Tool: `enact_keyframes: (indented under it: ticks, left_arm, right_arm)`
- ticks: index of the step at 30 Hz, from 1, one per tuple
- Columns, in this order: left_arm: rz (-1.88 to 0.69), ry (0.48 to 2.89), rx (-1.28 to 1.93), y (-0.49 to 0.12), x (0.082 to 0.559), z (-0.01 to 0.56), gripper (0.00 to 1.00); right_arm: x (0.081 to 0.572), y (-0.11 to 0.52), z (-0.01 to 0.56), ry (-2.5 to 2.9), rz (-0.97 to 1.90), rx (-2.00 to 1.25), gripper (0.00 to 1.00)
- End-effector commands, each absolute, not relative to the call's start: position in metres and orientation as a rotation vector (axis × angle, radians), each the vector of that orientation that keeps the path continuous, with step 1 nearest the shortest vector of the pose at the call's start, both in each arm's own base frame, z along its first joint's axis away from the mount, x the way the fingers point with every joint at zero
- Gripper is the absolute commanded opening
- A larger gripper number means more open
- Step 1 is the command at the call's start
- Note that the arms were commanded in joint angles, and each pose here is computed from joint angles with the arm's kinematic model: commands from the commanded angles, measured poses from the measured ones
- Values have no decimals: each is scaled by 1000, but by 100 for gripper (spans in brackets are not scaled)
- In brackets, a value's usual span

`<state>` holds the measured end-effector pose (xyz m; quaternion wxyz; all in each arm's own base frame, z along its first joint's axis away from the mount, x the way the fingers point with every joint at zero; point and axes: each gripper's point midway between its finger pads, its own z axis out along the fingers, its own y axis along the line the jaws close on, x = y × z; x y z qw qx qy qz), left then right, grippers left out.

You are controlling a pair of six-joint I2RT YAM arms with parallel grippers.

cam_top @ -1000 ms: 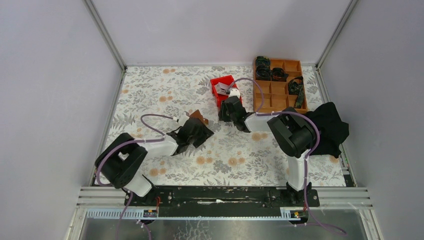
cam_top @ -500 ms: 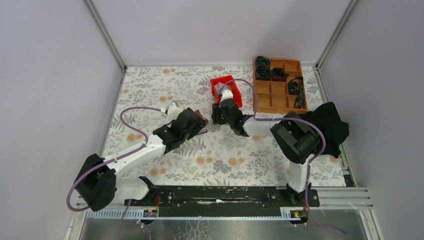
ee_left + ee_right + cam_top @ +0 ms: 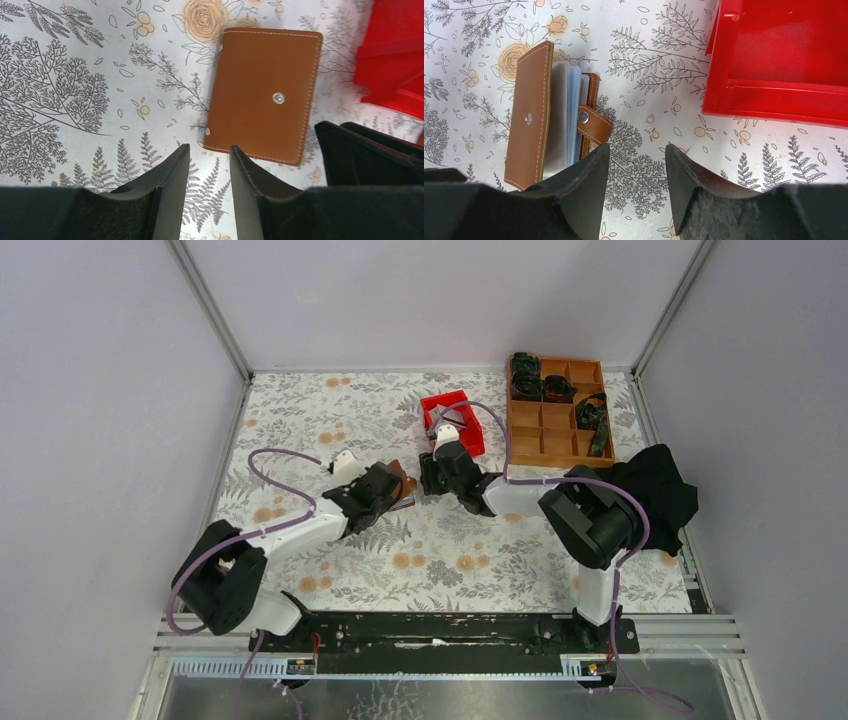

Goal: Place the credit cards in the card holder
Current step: Close the card holder at the center of the board.

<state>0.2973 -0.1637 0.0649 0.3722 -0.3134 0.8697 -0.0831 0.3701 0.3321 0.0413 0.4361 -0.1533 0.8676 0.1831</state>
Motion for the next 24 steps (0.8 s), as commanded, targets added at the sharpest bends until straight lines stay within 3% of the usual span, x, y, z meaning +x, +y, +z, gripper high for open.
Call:
enact_keyframes:
  ticks: [1, 12, 24]
  left_arm:
    - [-187, 2189, -763, -163, 318, 70, 42]
    - [-184, 2238, -734, -174, 340, 56, 42]
    - [-97, 2380, -730, -173, 328, 20, 42]
  right_arm:
    - [375, 348, 59, 2100, 474, -415, 52]
    - [369, 363, 52, 2100, 486, -480, 53]
    - [372, 370, 39, 2108, 425, -525, 58]
